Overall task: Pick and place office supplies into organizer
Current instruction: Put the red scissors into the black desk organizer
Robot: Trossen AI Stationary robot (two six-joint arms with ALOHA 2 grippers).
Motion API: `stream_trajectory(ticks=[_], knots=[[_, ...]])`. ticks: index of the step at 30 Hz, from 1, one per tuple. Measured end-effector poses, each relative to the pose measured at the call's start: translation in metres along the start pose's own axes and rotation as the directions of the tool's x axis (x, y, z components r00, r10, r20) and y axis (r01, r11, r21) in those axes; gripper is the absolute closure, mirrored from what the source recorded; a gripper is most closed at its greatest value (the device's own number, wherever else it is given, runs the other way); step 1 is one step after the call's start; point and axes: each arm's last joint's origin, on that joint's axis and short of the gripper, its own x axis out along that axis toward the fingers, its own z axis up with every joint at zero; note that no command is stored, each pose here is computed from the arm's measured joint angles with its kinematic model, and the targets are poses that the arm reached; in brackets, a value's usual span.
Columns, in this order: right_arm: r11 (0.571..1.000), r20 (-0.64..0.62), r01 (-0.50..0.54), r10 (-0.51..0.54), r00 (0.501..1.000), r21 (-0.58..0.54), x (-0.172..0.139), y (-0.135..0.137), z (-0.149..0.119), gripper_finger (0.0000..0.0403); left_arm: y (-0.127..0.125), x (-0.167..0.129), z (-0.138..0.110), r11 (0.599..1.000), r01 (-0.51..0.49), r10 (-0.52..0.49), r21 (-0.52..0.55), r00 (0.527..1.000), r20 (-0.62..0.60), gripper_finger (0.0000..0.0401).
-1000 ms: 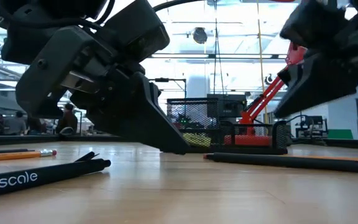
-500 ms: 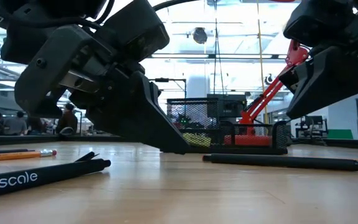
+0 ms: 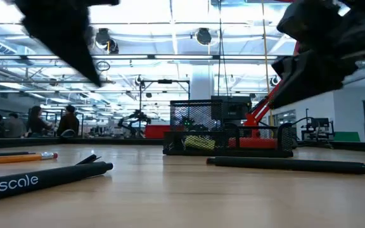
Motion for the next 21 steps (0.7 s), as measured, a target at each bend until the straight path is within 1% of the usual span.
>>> stream_trajectory(ticks=[2,4,6,8,9,11,13,15,18,20,21], knots=[[0.999,0.012,-0.035,0.035,0.999,-0.018,-0.005,-0.005,0.004,0.0403,-0.001,-0.004,-0.006,0.999,-0.017,0.015,-0.048,0.998,-0.054,0.0394],[0.997,0.046,-0.073,0.074,0.996,-0.024,-0.011,-0.008,0.010,0.0403,-0.005,-0.002,-0.011,0.994,0.013,-0.023,-0.105,0.996,-0.087,0.0394],[0.996,0.064,-0.087,0.089,0.994,-0.028,-0.015,-0.009,0.012,0.0403,-0.009,0.000,-0.014,0.988,0.045,-0.063,-0.147,0.991,-0.115,0.0394],[0.995,0.079,-0.093,0.095,0.992,-0.031,-0.019,-0.008,0.014,0.0403,-0.015,0.003,-0.016,0.981,0.083,-0.109,-0.175,0.983,-0.145,0.0394],[0.994,0.080,-0.098,0.100,0.992,-0.040,-0.021,-0.007,0.014,0.0403,-0.017,0.004,-0.020,0.981,0.077,-0.108,-0.177,0.980,-0.169,0.0394],[0.993,0.083,-0.103,0.107,0.991,-0.058,-0.023,-0.006,0.014,0.0403,-0.017,0.006,-0.027,0.981,0.033,-0.075,-0.189,0.973,-0.220,0.0394],[0.992,0.078,-0.106,0.112,0.991,-0.071,-0.024,-0.005,0.014,0.0403,-0.015,0.004,-0.034,0.974,-0.015,-0.047,-0.226,0.962,-0.270,0.0394],[0.991,0.078,-0.105,0.111,0.991,-0.080,-0.025,-0.005,0.014,0.0403,-0.012,0.001,-0.041,0.959,-0.083,-0.012,-0.270,0.942,-0.336,0.0394],[0.991,0.066,-0.103,0.109,0.992,-0.091,-0.024,-0.005,0.012,0.0403,-0.013,-0.005,-0.052,0.933,-0.159,0.014,-0.323,0.912,-0.410,0.0394],[0.991,0.060,-0.101,0.107,0.992,-0.092,-0.024,-0.005,0.012,0.0403,-0.015,-0.011,-0.062,0.923,-0.197,0.022,-0.331,0.884,-0.468,0.0394],[0.990,0.055,-0.100,0.106,0.993,-0.095,-0.024,-0.006,0.011,0.0403,-0.016,-0.014,-0.066,0.924,-0.210,0.028,-0.320,0.871,-0.491,0.0394]])
